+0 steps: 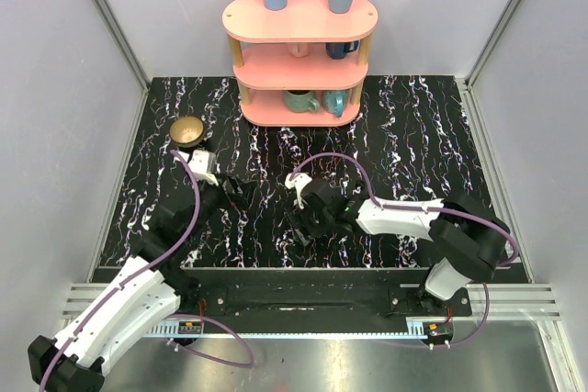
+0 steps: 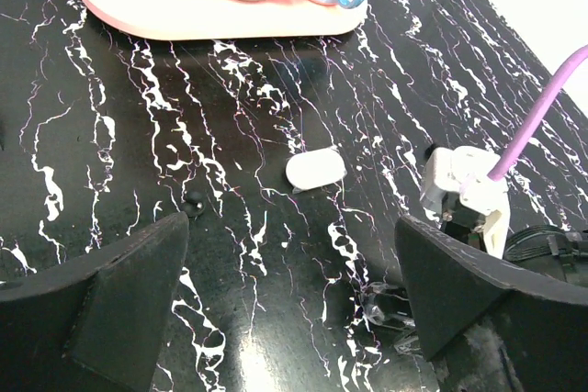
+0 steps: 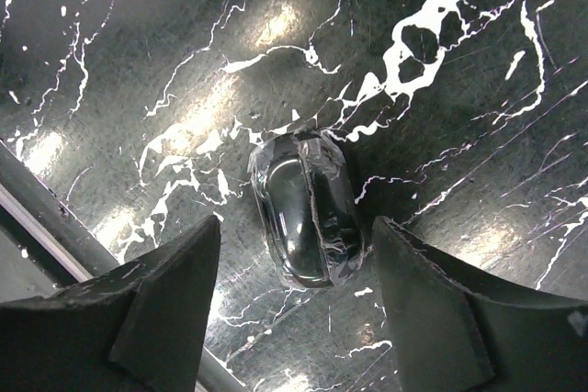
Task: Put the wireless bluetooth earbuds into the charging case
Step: Pick up the charging case from the center of the board.
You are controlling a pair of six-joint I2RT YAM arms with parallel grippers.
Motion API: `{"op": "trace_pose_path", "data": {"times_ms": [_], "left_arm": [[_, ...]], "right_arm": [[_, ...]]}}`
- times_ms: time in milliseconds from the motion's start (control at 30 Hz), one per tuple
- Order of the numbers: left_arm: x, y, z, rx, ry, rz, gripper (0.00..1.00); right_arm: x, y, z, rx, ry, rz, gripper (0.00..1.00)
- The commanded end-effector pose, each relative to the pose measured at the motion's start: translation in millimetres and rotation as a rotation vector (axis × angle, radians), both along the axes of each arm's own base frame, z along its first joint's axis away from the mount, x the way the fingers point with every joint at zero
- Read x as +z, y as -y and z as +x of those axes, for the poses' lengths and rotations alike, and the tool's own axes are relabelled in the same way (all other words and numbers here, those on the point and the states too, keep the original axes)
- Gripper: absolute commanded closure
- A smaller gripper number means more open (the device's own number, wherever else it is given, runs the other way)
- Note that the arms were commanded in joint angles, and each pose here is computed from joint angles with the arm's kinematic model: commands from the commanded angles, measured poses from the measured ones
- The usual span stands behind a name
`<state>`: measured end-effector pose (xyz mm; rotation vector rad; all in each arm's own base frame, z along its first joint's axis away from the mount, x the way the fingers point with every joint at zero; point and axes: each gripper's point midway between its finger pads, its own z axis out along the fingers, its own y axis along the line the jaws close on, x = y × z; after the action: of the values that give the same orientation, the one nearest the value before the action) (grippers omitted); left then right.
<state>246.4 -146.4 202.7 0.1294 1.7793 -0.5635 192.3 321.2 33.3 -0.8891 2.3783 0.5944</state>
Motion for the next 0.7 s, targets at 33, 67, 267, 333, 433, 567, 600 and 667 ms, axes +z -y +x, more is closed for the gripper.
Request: {"op": "trace_pose_path", "data": {"times_ms": [33,67,267,333,433,567,600,667], "left_arm": [[20,-5,2,0.026,0.066,-0.035,0.01],[20,-6,2,0.031,0.069,-0.04,0.01],[24,-7,-1,0.035,0.08,-0.057,0.01],[26,-9,-1,0.042,0.087,-0.067,0.01],[29,-10,-2,0.049,0.102,-0.092,0.01],[27,-11,-4,0.055,0.1,-0.104,0.01],[27,-11,-4,0.055,0.103,-0.106,0.01],[32,-10,-4,0.047,0.124,-0.114,0.01]], "right_arm": [[4,-13,-1,0.045,0.011,0.02,0.28],[2,-12,-3,0.047,0.007,0.015,0.29],[-5,-9,-6,0.06,-0.008,-0.011,0.36],[-7,-7,-7,0.057,-0.009,-0.022,0.36],[-10,-1,-7,0.042,-0.002,-0.041,0.39],[-14,4,-7,0.035,0.0,-0.061,0.48],[-15,4,-7,0.035,0.002,-0.064,0.5],[-14,4,-7,0.031,0.003,-0.061,0.55]]}}
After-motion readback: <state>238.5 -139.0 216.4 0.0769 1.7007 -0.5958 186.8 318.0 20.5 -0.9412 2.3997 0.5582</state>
